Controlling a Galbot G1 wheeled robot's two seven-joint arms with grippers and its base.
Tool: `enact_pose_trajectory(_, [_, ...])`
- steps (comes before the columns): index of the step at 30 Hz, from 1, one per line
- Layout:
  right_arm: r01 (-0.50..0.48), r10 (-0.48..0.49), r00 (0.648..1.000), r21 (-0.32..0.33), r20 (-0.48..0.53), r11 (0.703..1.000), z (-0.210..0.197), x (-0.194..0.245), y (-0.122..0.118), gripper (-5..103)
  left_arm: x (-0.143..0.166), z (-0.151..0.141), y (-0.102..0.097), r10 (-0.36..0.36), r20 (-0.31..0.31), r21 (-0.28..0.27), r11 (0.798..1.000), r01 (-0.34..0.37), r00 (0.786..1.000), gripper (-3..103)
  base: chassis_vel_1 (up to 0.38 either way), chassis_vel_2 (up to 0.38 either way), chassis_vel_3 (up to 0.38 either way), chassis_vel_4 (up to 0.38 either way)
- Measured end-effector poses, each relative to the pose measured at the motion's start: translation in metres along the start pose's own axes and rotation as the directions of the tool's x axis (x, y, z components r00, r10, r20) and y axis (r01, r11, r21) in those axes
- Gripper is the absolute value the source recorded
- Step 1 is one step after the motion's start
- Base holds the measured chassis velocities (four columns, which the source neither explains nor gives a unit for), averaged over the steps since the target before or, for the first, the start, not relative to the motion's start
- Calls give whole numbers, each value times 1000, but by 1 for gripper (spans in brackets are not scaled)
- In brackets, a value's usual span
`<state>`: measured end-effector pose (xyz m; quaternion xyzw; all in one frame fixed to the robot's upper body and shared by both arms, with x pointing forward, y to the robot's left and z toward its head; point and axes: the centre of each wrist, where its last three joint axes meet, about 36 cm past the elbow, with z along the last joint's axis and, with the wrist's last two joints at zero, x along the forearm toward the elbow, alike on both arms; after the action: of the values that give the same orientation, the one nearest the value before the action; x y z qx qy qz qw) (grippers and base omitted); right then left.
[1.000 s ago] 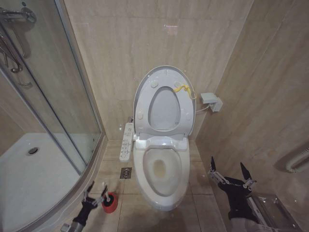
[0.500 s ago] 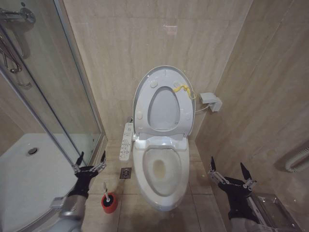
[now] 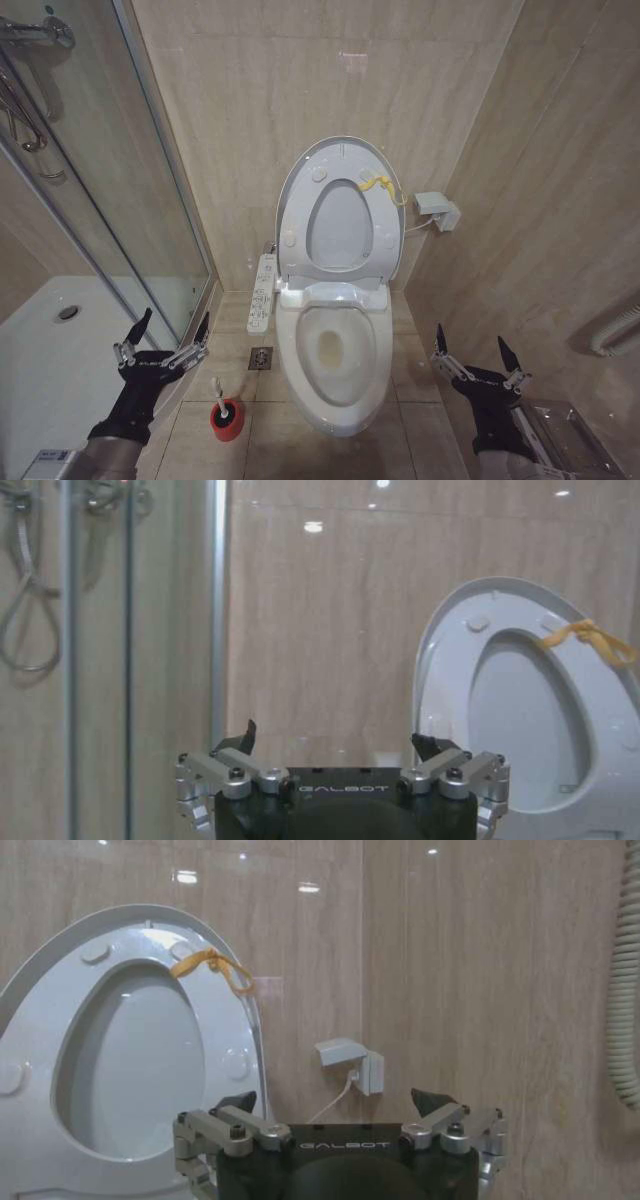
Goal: Open the toilet lid, clean the toilet bowl with a toilet brush, close the toilet lid, and flush.
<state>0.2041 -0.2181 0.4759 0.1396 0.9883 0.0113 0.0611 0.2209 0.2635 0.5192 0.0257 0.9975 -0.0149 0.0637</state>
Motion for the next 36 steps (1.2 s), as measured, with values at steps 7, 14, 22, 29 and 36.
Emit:
enact_pose_trajectory(7, [0, 0, 1000, 0, 0, 1000, 0, 0, 0, 100, 10, 6, -2, -68, -26, 17, 998, 68, 997, 100, 0, 0, 0, 0])
enact_pose_trajectory(14, [0, 0, 1000, 0, 0, 1000, 0, 0, 0, 100, 10, 8, -1, -70, -28, 17, 997, 70, 997, 100, 0, 0, 0, 0])
enact_pose_trajectory(22, [0, 0, 1000, 0, 0, 1000, 0, 0, 0, 100, 10, 9, -1, -69, -27, 17, 997, 69, 997, 100, 0, 0, 0, 0])
enact_pose_trajectory(29, [0, 0, 1000, 0, 0, 1000, 0, 0, 0, 100, 9, 10, -1, -68, -26, 17, 998, 68, 997, 100, 0, 0, 0, 0])
enact_pose_trajectory(36, [18, -18, 1000, 8, -7, 1000, 0, -6, -7, 100, 9, 10, -1, -67, -26, 17, 998, 68, 997, 100, 0, 0, 0, 0])
